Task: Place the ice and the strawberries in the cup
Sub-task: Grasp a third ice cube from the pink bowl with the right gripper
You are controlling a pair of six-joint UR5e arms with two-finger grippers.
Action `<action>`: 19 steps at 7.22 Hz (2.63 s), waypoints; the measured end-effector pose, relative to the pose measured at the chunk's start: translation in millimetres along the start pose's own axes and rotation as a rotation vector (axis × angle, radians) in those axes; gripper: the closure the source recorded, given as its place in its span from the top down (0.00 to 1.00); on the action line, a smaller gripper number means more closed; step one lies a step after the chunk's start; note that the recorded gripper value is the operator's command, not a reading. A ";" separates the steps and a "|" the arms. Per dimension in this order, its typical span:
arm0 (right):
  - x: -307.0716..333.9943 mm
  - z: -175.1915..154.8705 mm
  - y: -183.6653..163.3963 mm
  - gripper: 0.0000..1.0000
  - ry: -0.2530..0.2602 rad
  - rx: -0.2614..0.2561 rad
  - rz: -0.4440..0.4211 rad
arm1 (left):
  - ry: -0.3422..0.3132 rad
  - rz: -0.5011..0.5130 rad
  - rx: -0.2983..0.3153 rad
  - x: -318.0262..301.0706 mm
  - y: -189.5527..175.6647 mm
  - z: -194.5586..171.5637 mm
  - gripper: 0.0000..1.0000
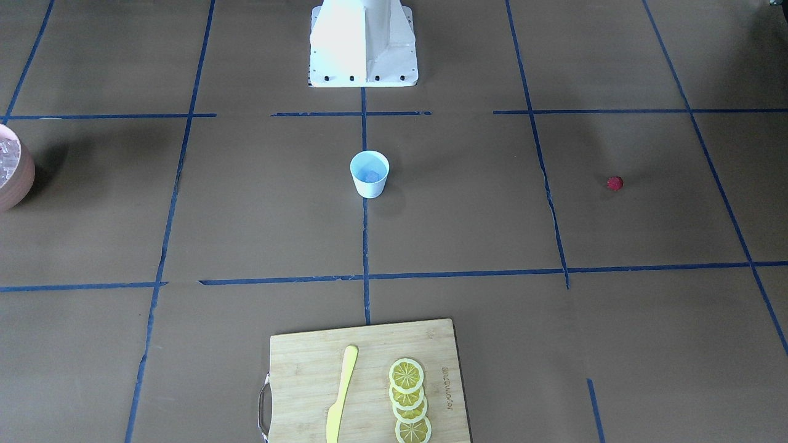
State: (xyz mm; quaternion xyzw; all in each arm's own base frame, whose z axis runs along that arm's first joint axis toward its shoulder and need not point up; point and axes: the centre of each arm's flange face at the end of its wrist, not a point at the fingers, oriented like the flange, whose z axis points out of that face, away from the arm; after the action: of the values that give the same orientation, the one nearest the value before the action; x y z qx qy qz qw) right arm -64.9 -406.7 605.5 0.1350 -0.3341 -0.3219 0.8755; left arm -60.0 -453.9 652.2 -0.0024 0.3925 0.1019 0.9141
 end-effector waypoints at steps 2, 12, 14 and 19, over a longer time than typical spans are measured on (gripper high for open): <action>13.2 16.0 34.5 0.93 0.015 -0.025 -0.085 | 0.000 -0.001 0.000 0.0 0.0 0.0 1.00; 15.1 45.6 51.0 0.27 0.027 -0.108 -0.141 | 0.000 -0.001 -0.001 -0.5 0.2 0.5 1.00; 13.0 47.7 49.9 0.04 0.021 -0.112 -0.158 | 0.000 0.001 0.000 -0.4 0.0 0.4 1.00; 5.3 28.6 13.5 0.00 -0.020 -0.063 -0.112 | 0.000 0.000 0.000 -0.7 0.0 0.6 1.00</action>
State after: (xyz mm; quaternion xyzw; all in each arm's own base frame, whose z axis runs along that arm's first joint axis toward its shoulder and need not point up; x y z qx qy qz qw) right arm -74.7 -400.5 635.4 0.1227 -0.3248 -0.3819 0.8565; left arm -60.0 -454.0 653.1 -0.0025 0.3925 0.1017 0.9141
